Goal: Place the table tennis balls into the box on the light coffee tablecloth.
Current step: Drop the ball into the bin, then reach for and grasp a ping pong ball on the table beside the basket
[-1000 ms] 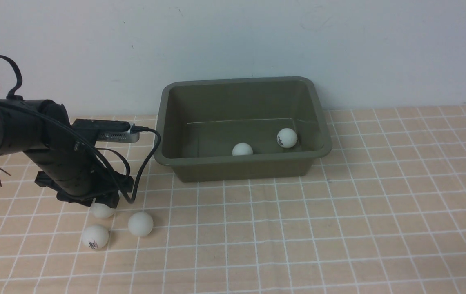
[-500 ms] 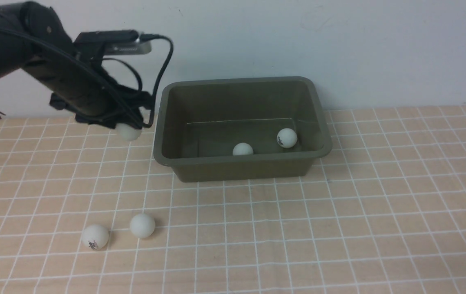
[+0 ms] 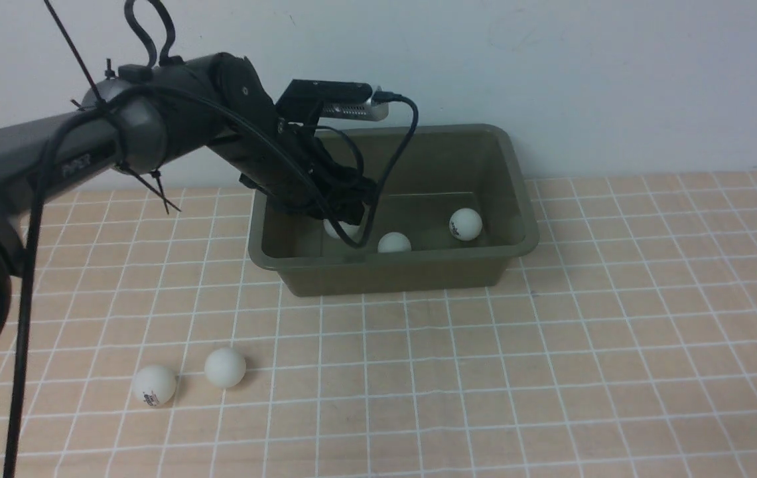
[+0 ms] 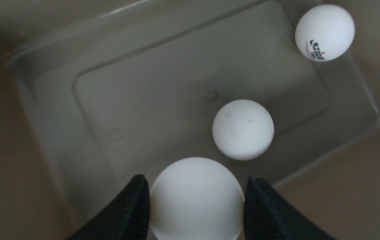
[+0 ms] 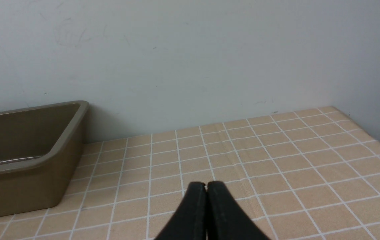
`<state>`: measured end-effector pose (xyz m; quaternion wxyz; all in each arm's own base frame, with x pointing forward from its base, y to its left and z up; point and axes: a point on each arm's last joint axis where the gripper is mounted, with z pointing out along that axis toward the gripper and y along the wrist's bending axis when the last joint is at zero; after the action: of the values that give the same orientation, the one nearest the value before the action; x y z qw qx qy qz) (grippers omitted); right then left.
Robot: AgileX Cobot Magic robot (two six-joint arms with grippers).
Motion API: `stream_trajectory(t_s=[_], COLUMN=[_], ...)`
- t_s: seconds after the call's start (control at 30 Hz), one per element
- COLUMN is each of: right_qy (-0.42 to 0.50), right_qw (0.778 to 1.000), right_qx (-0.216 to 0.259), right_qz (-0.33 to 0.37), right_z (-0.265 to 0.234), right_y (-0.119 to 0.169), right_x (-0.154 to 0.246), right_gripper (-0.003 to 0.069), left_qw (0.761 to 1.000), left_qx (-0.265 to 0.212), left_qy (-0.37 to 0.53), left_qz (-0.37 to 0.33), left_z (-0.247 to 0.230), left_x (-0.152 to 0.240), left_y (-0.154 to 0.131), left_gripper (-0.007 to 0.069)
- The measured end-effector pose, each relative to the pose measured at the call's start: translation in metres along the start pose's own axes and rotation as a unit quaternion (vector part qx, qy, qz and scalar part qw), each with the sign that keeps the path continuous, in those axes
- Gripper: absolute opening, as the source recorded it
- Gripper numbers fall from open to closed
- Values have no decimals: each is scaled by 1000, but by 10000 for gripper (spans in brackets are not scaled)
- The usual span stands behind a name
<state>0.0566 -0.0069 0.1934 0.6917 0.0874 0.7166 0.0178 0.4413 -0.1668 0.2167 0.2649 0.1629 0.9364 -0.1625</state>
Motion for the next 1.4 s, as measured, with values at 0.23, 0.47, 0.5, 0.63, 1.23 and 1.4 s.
stream_trajectory(t_s=[0.23,0.47,0.5,0.63,1.23,1.4], right_qy=[0,0,0,0,0,0], right_qw=[1000,1000,1000,1000,1000,1000], right_qx=[0,0,0,0,0,0], right_qz=[0,0,0,0,0,0], right_z=[0,0,0,0,0,0], right_y=[0,0,0,0,0,0], right_x=[0,0,0,0,0,0], right_gripper=[-13,-13,-13,-13,-13,-13], left_qw=[1000,1000,1000,998,984,978], left_qx=[3,6,9,5,-113,-118], left_qy=[0,-6,-4,28,111,153], left_qz=[14,25,27,60,80,84], left_z=[6,1,-2,-20,-163,-160], left_x=[-2,-10,-13,-22,13,63], left_y=[-2,-4,-6,-10,1,10], left_gripper=[332,416,417,417,417,417])
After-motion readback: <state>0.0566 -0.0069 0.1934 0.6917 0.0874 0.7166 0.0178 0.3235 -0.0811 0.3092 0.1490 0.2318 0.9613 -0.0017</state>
